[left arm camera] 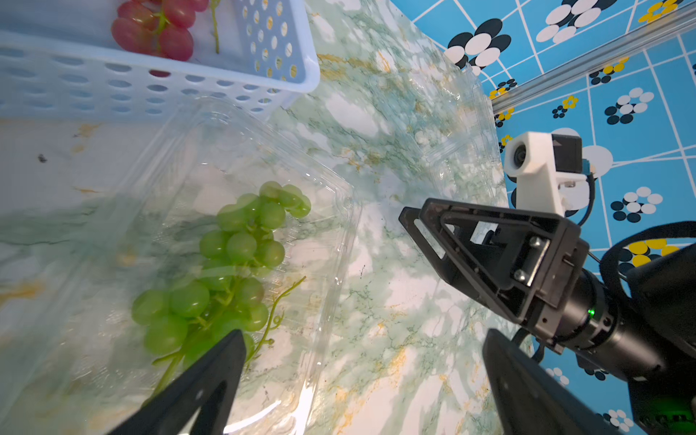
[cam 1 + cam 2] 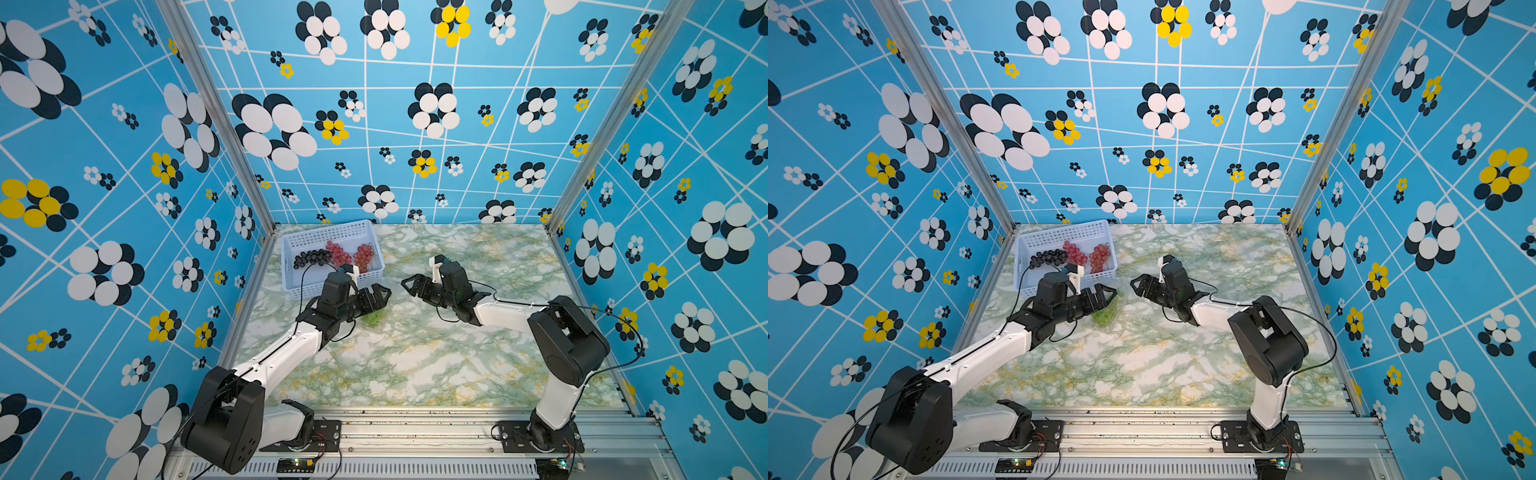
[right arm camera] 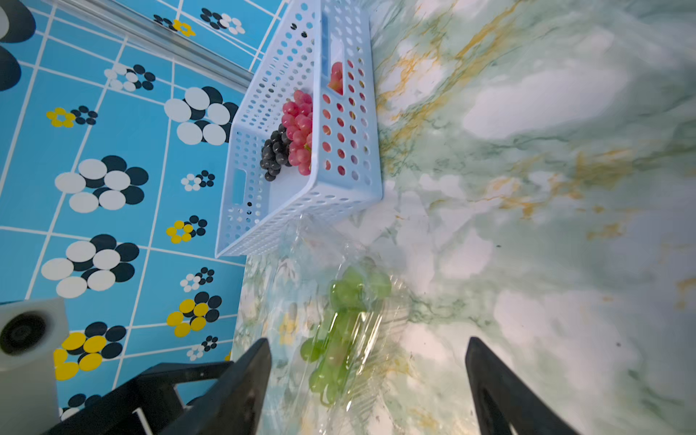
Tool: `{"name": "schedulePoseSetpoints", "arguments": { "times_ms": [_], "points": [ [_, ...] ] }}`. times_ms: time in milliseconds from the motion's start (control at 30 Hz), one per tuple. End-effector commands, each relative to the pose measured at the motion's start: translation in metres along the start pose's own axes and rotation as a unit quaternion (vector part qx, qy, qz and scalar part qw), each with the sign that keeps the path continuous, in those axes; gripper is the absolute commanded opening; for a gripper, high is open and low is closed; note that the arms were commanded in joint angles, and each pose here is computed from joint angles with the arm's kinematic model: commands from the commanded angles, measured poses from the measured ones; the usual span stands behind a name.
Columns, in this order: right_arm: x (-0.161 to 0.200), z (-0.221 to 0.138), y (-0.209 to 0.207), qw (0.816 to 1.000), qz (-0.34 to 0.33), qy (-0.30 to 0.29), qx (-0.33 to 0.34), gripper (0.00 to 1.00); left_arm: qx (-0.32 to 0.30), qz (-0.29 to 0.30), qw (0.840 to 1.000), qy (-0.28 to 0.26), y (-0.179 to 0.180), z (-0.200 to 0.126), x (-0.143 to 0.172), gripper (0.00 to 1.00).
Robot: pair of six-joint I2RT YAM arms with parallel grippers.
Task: Pack grapes into containers
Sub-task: Adjust the packing box at the center of the board, then close the packing box at the center of the board.
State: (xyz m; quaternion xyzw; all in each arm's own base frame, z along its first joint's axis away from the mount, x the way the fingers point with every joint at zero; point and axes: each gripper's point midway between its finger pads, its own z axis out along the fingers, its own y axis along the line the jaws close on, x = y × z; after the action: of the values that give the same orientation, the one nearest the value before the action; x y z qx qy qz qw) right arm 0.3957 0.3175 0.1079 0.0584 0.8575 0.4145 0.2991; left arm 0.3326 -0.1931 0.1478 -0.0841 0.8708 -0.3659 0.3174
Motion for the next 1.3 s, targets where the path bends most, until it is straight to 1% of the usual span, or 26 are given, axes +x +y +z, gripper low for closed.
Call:
{"name": "schedulePoseSetpoints", "arguments": {
  "times_ms": [0,200,333,500,800,1267],
  "points": [
    [0.003,0.010,-0.005,1.000,0.006,0.007,-0.007,0.78,0.007,0.001,1.000,-0.017,-0.007,0.007,-0.012,0.99],
    [-0.001,0.027,-0.006,0.999,0.021,0.010,-0.026,0.69,-0.009,-0.005,1.000,-0.005,0.006,0.019,-0.004,0.99],
    [-0.001,0.035,-0.005,0.999,0.024,0.014,-0.036,0.63,-0.012,-0.004,1.000,-0.002,0.009,0.023,-0.002,1.00],
    [0.000,0.040,0.000,0.998,0.023,0.022,-0.053,0.59,-0.022,0.002,1.000,0.001,0.015,0.025,0.000,1.00],
    [0.004,0.048,-0.002,0.997,0.037,0.026,-0.068,0.47,-0.029,0.004,1.000,0.002,0.020,0.024,0.001,1.00],
    [0.007,0.055,-0.001,0.995,0.048,0.034,-0.084,0.36,-0.035,0.004,0.999,0.003,0.026,0.023,0.004,0.99]
  ]
}}
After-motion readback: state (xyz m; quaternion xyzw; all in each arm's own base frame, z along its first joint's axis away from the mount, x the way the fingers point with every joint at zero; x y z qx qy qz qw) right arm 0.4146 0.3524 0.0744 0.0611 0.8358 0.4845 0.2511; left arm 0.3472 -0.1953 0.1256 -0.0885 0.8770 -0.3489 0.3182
